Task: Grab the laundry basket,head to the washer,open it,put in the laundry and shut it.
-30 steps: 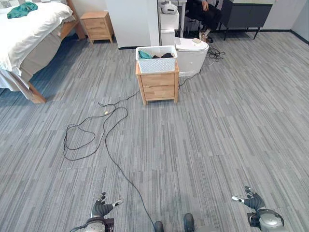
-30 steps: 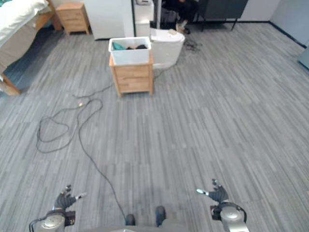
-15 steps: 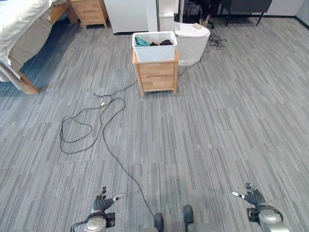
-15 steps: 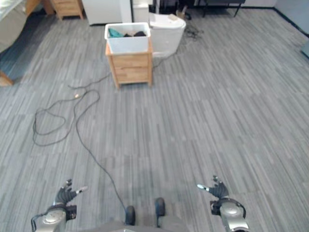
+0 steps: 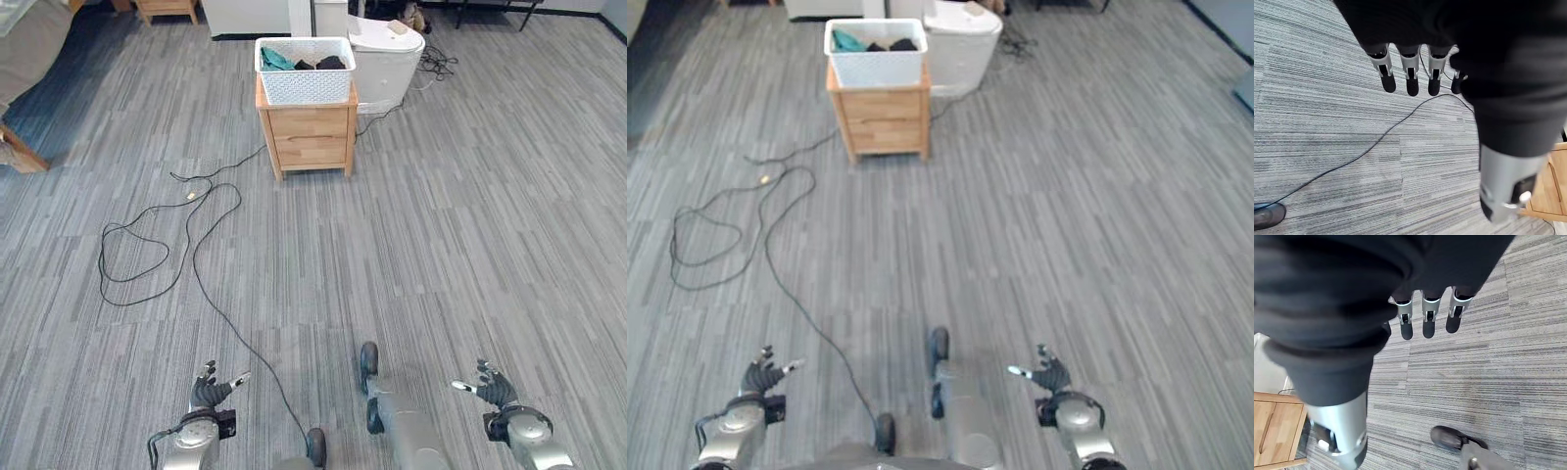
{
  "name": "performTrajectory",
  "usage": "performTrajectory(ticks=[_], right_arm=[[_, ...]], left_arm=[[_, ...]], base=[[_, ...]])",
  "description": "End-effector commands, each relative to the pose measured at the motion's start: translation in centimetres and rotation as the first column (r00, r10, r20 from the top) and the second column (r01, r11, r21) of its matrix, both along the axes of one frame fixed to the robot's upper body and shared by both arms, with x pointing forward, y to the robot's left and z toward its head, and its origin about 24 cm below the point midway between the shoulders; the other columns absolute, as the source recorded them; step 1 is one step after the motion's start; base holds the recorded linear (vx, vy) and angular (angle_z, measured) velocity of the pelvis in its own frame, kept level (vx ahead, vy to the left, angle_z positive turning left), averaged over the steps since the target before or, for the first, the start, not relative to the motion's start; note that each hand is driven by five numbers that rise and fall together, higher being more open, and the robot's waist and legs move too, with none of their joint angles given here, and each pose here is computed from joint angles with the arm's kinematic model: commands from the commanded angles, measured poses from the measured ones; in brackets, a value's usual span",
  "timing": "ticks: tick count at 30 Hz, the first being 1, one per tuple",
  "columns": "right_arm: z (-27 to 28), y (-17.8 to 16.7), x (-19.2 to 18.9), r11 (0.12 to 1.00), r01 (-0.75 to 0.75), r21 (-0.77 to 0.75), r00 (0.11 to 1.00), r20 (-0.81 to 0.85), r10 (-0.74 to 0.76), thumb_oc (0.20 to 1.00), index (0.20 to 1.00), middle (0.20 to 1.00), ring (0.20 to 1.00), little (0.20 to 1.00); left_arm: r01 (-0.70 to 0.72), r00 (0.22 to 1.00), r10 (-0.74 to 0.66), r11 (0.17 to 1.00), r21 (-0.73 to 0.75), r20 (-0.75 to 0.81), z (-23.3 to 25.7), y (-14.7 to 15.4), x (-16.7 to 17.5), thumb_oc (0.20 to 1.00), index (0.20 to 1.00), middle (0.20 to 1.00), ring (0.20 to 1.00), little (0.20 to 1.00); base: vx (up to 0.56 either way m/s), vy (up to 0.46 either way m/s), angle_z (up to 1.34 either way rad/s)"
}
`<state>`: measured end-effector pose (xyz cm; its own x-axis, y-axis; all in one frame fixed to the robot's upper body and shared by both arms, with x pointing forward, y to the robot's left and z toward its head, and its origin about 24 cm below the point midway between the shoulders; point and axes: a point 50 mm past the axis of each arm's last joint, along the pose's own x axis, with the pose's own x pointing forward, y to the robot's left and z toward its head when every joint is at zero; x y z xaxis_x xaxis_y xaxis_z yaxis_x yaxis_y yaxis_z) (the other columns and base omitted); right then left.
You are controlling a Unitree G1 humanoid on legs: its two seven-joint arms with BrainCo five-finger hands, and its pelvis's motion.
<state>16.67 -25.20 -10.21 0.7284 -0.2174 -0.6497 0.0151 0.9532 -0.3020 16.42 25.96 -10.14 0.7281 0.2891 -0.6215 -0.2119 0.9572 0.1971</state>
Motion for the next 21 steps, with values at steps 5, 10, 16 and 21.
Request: performTrajectory(ticks=[5, 10, 16, 21], right_arm=[[1.0, -1.5, 0.8, 0.999, 0.012, -0.049, 0.998, 0.057, -0.009, 1.000, 1.000, 1.000, 1.000, 1.000], [1.5, -2.2, 1.4, 0.997, 0.054, -0.058, 0.996, 0.076, -0.050, 1.000, 1.000, 1.000, 1.000, 1.000], [1.1, -2.6, 0.8, 0.994, 0.066, -0.082, 0.997, 0.045, -0.062, 1.000, 1.000, 1.000, 1.000, 1.000], [0.5, -2.4, 0.2, 0.994, 0.075, -0.084, 0.997, 0.016, -0.074, 1.000, 1.000, 1.000, 1.000, 1.000]], left_arm=[[0.042, 0.999, -0.043, 0.999, 0.021, 0.027, 0.3, -0.1, -0.2, 1.000, 1.000, 1.000, 1.000, 1.000], [0.083, 0.995, -0.083, 0.996, 0.013, 0.047, 0.6, -1.0, 1.0, 1.000, 1.000, 1.000, 1.000, 1.000], [0.093, 0.995, -0.094, 0.995, 0.021, 0.033, 0.6, -0.9, 0.5, 1.000, 1.000, 1.000, 1.000, 1.000], [0.080, 0.997, -0.081, 0.997, 0.019, 0.018, 0.3, -0.8, 0.2, 1.000, 1.000, 1.000, 1.000, 1.000]], base=[[0.24, -0.161, 0.48], [0.20, -0.118, -0.01], [0.32, 0.011, -0.23], [0.42, 0.090, -0.23]])
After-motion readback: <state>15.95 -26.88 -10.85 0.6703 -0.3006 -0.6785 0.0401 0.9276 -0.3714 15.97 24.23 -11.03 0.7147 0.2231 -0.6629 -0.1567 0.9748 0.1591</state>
